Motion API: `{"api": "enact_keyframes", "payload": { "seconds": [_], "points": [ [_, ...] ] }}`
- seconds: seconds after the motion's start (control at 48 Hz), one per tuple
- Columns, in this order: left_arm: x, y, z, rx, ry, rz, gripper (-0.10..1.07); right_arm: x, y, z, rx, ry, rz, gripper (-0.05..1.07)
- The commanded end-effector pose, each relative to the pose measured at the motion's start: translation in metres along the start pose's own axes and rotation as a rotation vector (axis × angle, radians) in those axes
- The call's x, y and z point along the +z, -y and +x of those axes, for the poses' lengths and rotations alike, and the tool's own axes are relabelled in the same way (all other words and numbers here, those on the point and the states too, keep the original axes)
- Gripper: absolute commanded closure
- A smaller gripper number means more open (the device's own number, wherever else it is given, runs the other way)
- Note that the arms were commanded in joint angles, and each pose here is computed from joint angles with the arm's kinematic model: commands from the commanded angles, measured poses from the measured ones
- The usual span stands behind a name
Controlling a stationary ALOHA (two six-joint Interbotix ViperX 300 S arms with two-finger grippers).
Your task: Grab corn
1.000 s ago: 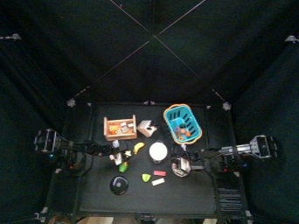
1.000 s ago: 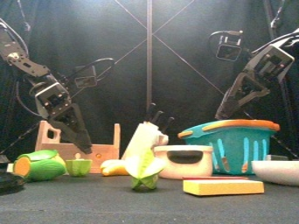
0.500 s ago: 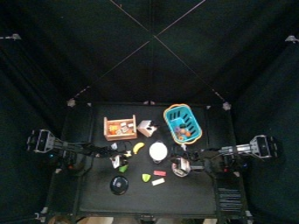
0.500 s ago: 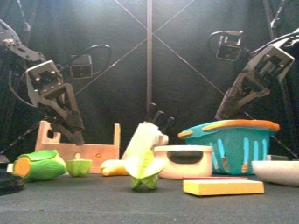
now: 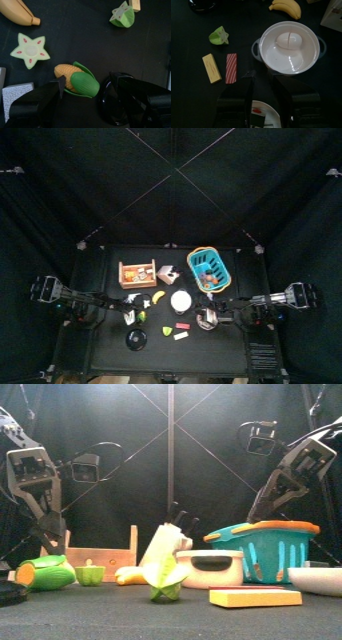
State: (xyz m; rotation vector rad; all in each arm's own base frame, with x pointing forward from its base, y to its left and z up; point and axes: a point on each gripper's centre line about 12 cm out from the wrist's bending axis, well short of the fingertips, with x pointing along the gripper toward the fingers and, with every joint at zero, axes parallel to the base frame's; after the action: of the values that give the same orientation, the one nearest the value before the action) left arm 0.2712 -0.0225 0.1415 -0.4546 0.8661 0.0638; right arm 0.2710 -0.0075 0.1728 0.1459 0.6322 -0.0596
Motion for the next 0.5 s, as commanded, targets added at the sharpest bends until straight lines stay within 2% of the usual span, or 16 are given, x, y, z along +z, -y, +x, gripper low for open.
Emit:
{"api": "enact_keyframes", "payload": {
  "seconds": [0.0, 0.083, 0.208, 0.292, 0.479],
  "points": [
    [0.02, 0.009, -0.009, -0.028, 0.067, -0.003, -0.03, 0.011, -0.001, -0.001, 0.005, 0.034, 0.005, 0.34],
    [0.033, 0.016, -0.02, -0.058, 0.116, -0.012, -0.03, 0.01, -0.001, 0.0, 0.006, 0.029, 0.003, 0.34],
    [0.067, 0.029, -0.045, -0.122, 0.243, -0.095, -0.03, 0.011, -0.001, 0.001, 0.005, 0.029, 0.005, 0.34],
    [0.081, 0.034, -0.056, -0.146, 0.307, -0.139, -0.03, 0.012, -0.001, 0.001, 0.005, 0.031, 0.003, 0.34],
    [0.092, 0.039, -0.066, -0.182, 0.326, -0.178, -0.03, 0.012, -0.001, 0.002, 0.005, 0.029, 0.004, 0.34]
  ]
}}
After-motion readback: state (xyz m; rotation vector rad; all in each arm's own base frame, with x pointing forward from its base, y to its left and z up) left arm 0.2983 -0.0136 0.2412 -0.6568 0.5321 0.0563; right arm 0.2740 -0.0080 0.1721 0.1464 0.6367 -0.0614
